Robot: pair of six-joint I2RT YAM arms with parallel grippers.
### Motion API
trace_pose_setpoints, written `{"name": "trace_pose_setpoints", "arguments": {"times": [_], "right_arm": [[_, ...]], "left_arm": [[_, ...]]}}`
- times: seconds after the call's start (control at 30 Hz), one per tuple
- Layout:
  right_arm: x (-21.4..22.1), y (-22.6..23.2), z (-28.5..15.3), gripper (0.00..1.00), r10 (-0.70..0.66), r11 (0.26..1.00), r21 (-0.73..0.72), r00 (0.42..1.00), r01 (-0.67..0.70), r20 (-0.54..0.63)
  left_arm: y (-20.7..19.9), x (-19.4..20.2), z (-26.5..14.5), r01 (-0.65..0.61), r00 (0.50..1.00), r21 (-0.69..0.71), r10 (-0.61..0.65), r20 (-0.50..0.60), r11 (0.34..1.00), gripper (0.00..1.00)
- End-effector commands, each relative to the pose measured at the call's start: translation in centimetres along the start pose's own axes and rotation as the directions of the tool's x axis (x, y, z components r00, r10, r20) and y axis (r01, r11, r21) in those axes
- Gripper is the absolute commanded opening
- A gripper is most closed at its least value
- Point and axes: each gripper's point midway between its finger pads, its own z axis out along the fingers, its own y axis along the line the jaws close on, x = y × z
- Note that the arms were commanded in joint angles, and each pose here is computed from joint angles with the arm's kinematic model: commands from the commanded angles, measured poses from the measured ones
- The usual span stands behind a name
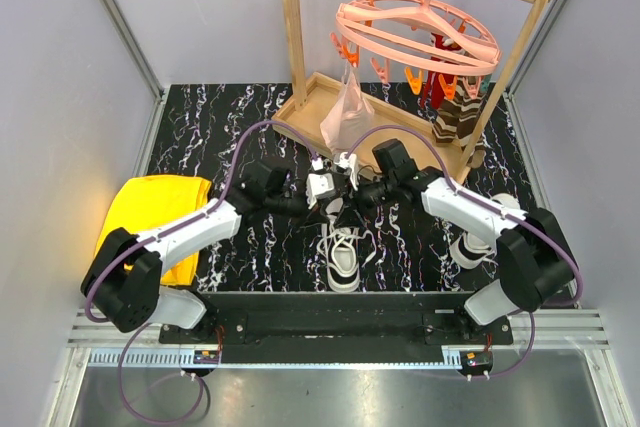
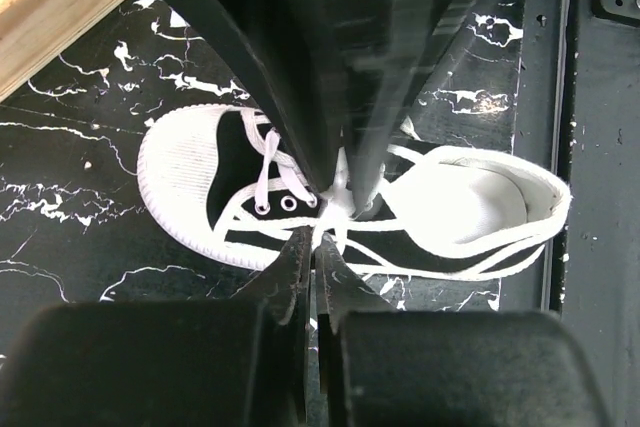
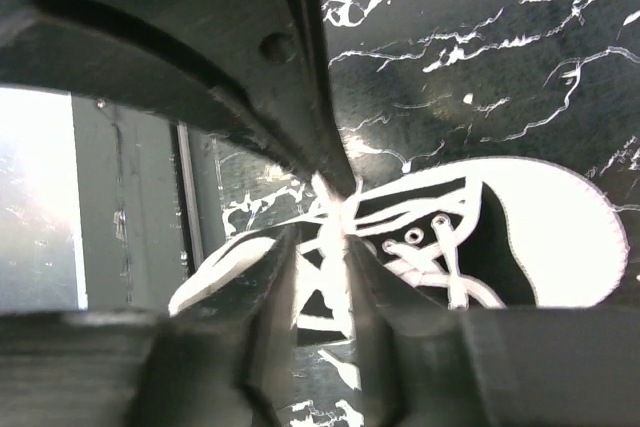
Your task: Tie the shoes
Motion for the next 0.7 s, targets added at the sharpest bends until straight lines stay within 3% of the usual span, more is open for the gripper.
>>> {"name": "trace_pose_setpoints", "arguments": {"times": [0.0,0.67], "right_arm": [[-1.3,0.5,-1.6,0.42,-0.019,1.0,0.015,1.0,0.018,0.025],[1.3,-2.8,-0.3,0.32,-0.009,0.999,0.035,0.998,0.011,-0.064]], "left_arm": [[0.2,-1.7,-0.9,-0.055,0.997,-0.009,0.056,0.052,0.998,0.0],[-0.1,-1.0,-0.9,-0.073,0.997,0.004,0.073,0.04,0.997,0.0]]}}
